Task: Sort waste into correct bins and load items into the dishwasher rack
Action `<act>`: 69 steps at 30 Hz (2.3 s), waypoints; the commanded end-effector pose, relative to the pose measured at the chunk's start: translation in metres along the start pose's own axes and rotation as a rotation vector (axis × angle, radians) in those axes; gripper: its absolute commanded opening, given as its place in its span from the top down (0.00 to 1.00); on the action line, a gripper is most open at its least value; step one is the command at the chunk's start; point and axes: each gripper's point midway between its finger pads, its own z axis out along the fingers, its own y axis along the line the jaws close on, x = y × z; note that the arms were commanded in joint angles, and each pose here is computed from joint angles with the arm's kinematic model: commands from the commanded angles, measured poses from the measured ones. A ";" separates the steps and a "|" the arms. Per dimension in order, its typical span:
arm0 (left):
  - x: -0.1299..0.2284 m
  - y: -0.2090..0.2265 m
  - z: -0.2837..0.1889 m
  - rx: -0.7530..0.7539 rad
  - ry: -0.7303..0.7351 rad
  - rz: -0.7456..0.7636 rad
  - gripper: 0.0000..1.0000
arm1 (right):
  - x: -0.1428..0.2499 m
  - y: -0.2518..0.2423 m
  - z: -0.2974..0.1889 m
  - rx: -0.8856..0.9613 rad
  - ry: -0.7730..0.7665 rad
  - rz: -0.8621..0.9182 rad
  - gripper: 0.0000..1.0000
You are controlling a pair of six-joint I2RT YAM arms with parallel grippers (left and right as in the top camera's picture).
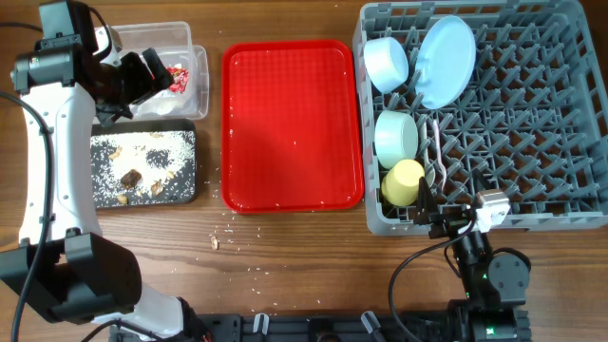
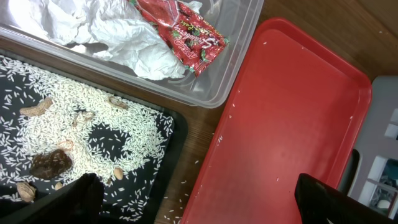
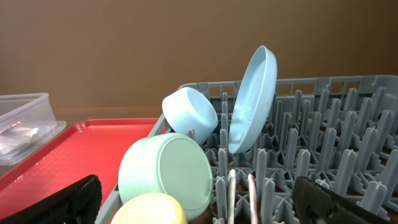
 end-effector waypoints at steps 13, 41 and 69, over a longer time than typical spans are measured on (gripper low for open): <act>-0.004 0.000 -0.004 -0.002 -0.017 -0.011 0.00 | -0.001 -0.004 0.000 0.021 -0.007 -0.010 0.00; 0.100 0.033 -0.066 0.142 -0.867 0.354 0.00 | -0.001 -0.004 0.000 0.021 -0.007 -0.010 0.00; 0.154 0.035 -0.060 0.308 -1.158 0.379 0.00 | -0.001 -0.004 0.000 0.021 -0.007 -0.010 0.00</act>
